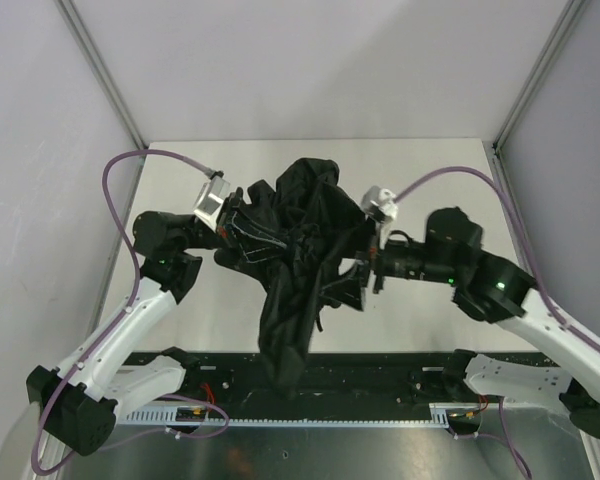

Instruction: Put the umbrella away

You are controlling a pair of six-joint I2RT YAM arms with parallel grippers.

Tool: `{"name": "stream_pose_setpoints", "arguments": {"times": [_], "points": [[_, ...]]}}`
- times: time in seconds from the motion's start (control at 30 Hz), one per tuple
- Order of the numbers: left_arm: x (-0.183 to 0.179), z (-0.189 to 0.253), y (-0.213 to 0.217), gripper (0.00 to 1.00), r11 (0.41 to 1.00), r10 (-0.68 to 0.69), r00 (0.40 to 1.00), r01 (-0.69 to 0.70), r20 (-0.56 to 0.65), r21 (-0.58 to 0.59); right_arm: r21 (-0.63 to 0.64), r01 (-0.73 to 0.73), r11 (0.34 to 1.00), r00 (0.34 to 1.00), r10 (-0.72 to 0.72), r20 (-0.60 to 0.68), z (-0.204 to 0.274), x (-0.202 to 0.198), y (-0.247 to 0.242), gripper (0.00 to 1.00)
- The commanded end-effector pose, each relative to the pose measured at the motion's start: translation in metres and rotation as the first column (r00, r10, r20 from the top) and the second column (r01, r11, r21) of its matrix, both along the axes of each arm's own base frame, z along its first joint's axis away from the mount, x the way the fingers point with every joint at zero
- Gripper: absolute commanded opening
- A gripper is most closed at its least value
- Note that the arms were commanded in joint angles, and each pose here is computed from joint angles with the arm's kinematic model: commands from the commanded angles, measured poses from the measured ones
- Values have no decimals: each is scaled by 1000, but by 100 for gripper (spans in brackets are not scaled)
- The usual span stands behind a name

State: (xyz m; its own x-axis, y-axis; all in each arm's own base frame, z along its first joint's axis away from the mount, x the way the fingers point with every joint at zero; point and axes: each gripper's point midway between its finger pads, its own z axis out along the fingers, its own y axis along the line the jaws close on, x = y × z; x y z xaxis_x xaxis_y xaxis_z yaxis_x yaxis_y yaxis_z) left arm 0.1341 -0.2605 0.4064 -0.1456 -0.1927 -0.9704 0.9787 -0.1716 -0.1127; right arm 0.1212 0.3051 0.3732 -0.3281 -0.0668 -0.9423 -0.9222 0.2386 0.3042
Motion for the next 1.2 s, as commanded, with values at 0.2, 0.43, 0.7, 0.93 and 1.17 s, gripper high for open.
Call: {"name": "stream_pose_setpoints", "arguments": {"times": [0.2,0.43,0.7,0.93,1.17], "points": [[-7,37,7,0,996,37,994,-29,106,-83,10,67,998,993,-68,95,20,-22,-64,99],[-14,39,7,0,997,13,995,-5,96,-81,67,-49,997,988,39,153,31,-15,-31,99],[-19,38,-2,0,996,-28,996,35,81,-81,163,-211,964,959,173,223,51,-5,15,99],[-29,41,-11,0,992,-72,995,79,74,-94,162,-299,940,941,263,211,41,-5,41,99],[-32,46,-16,0,988,-68,995,77,66,-131,187,-299,936,937,250,244,43,3,57,99]]}}
